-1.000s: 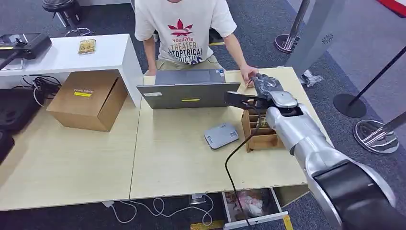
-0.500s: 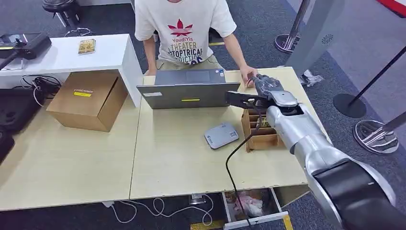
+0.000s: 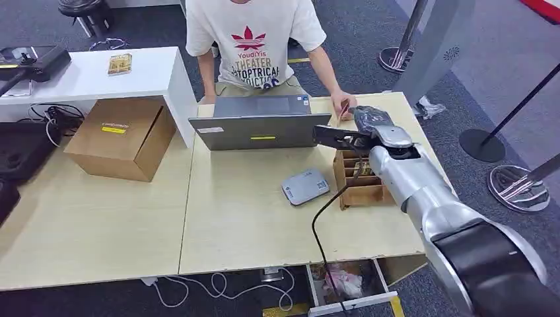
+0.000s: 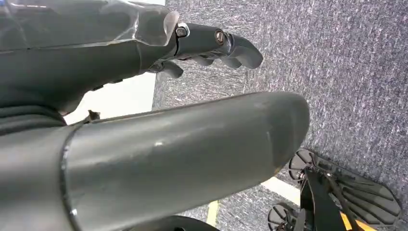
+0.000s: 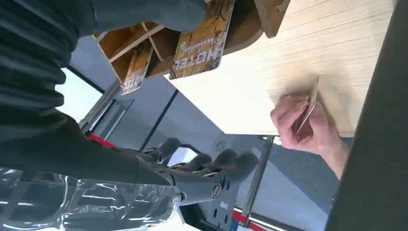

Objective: Pass the card to the sensor for recognition and then transmit it.

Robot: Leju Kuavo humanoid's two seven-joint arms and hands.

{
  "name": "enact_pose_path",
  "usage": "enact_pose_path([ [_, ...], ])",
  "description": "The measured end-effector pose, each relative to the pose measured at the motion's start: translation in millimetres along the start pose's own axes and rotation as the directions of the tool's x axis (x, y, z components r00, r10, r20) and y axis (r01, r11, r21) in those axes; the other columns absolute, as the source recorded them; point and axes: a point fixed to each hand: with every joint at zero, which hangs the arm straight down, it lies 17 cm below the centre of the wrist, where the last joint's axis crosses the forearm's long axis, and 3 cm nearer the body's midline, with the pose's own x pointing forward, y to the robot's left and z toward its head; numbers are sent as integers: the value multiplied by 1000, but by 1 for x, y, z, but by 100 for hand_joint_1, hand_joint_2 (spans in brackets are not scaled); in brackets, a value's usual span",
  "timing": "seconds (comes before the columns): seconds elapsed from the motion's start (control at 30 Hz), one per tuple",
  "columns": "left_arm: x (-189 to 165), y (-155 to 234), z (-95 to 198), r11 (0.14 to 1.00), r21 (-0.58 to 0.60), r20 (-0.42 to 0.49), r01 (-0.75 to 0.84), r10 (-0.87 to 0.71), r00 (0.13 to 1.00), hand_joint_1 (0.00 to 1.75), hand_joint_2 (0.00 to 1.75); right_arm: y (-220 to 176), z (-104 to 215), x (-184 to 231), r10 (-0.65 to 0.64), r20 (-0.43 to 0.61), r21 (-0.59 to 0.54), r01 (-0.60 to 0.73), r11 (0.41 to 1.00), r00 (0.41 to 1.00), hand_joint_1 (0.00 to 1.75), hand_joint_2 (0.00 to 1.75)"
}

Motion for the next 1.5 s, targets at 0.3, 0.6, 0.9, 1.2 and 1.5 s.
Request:
enact_pose_path([
  [0.3,-1,2,0,1000,9,-10,-3,3,1000,0,0,-2,0,0,8,4,9,-8,1000,1000,68,175],
  [0.6,-2,2,0,1000,11,-11,-3,3,1000,0,0,-6,0,1,9,6,6,-9,1000,1000,61,175],
  [0.9,-1,2,0,1000,11,-10,-3,3,1000,0,0,-6,0,1,6,8,7,-6,1000,1000,56,175],
  [1.2,-1,2,0,1000,11,-8,-3,3,1000,0,0,-1,1,-2,7,-6,25,-7,1000,1000,66,175],
  [1.5,0,2,0,1000,11,-5,-3,3,1000,0,0,2,1,-6,7,-19,36,-6,999,1000,68,175],
])
